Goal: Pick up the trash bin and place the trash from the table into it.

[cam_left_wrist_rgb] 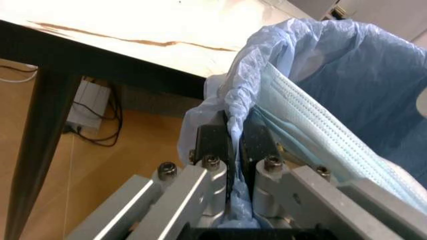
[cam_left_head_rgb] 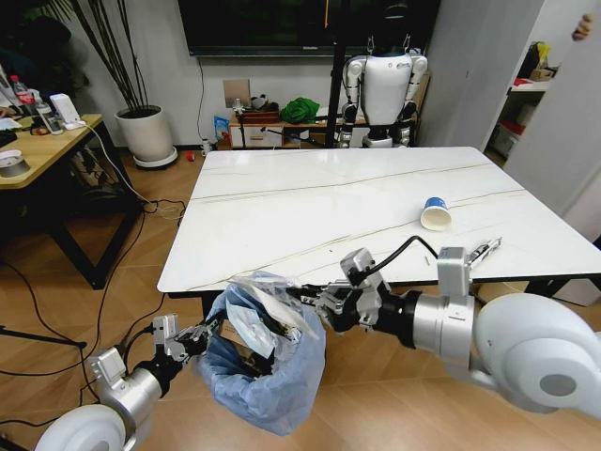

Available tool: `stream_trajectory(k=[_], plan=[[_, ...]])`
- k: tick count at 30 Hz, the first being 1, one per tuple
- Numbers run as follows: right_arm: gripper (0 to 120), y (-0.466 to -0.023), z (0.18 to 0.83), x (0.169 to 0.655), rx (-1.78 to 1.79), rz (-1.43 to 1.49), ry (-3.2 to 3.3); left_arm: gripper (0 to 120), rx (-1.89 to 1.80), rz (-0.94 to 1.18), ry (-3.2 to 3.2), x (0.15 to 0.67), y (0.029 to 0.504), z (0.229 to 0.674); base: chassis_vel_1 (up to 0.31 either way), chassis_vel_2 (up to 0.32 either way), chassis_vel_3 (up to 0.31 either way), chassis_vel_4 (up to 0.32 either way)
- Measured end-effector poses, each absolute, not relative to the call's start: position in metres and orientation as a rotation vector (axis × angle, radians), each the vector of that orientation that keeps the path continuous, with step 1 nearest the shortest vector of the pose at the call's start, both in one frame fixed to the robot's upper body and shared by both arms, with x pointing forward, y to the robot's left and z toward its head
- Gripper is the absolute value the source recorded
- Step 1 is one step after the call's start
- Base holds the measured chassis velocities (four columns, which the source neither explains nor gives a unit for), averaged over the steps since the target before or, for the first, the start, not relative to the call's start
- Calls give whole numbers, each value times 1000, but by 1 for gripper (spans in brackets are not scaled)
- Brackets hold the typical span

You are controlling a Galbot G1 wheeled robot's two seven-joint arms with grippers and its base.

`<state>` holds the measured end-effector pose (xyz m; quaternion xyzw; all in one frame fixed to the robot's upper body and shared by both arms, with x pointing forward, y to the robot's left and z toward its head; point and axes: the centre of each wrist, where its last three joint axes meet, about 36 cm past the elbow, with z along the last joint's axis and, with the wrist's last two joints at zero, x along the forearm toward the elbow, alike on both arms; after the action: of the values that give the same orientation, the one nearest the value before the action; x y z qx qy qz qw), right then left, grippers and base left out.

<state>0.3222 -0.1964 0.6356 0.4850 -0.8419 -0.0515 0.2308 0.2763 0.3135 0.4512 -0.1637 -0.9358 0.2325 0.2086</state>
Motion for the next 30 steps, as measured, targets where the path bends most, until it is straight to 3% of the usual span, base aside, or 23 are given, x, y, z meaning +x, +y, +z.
stream_trajectory(k=[30], plan=[[0, -183, 611, 353, 1323, -149, -2333, 0, -458, 666, -2593, 273, 311, 451, 0, 0, 0, 0]])
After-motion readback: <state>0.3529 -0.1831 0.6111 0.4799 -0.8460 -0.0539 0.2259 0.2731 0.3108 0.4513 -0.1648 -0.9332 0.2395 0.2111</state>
